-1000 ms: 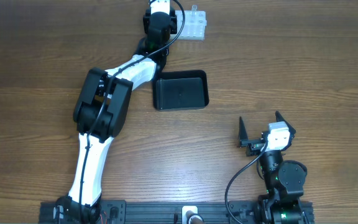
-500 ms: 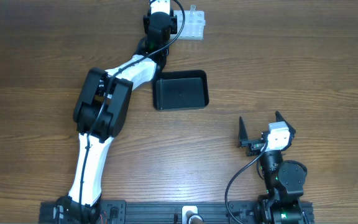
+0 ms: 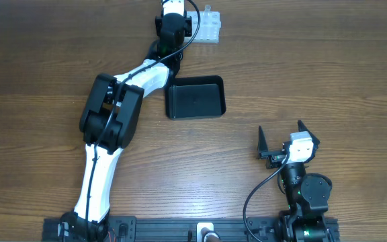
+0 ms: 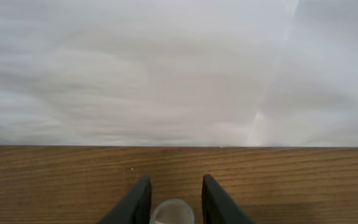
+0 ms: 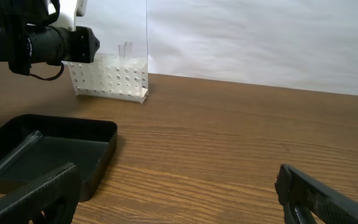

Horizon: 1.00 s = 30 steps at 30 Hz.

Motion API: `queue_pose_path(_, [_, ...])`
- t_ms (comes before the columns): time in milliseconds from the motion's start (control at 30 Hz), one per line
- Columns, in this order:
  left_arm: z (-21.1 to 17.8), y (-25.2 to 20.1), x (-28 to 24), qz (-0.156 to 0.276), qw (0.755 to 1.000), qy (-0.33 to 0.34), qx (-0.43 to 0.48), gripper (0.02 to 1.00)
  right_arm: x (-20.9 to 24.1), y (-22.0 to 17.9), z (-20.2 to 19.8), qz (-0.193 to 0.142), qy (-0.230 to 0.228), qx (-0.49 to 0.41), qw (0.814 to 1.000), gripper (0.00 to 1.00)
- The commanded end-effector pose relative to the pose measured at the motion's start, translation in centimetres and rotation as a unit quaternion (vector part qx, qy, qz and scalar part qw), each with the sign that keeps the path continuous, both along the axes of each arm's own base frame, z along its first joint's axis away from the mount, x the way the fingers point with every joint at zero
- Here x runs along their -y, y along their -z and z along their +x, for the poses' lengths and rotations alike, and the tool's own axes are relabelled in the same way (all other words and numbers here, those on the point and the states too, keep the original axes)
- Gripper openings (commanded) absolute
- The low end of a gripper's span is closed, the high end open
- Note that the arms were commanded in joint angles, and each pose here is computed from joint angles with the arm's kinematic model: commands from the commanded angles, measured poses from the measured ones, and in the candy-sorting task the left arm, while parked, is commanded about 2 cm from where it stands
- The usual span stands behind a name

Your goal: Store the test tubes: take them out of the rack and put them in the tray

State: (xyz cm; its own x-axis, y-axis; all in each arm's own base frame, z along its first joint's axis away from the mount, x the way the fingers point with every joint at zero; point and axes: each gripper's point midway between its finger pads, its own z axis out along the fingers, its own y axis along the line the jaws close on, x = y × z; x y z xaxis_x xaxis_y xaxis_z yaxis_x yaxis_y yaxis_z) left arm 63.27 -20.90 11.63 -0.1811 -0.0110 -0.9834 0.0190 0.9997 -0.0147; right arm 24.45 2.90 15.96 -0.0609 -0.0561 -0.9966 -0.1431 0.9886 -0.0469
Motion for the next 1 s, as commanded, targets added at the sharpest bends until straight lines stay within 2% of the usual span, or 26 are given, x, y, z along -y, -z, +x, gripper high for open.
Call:
queue_pose_path(33, [0.3, -0.8, 0.8, -0.005, 1.000, 0.008, 0.013, 0.246, -0.1, 0.1, 0.0, 0.002, -0.004, 0.000, 1.000, 0.991])
queue_pose_path(133, [0.3, -0.8, 0.8, -0.005, 1.000, 0.008, 0.013, 0.205, -0.1, 0.1, 0.0, 0.002, -0.004, 0.000, 1.000, 0.993])
queue_pose_path(500, [0.0, -0.8, 2.0, -0.007, 1.000, 0.026, 0.012, 0.191, -0.1, 0.1, 0.0, 0.002, -0.004, 0.000, 1.000, 0.993])
queue_pose_path(833, [0.0, -0.9, 1.9, -0.007, 1.000, 0.026, 0.013, 0.040, -0.1, 0.1, 0.0, 0.002, -0.004, 0.000, 1.000, 0.993])
queue_pose_path(1000, [0.0, -1.7, 1.8, -0.010, 0.999, 0.024, 0.019, 0.040, -0.1, 0.1, 0.0, 0.002, -0.004, 0.000, 1.000, 0.991])
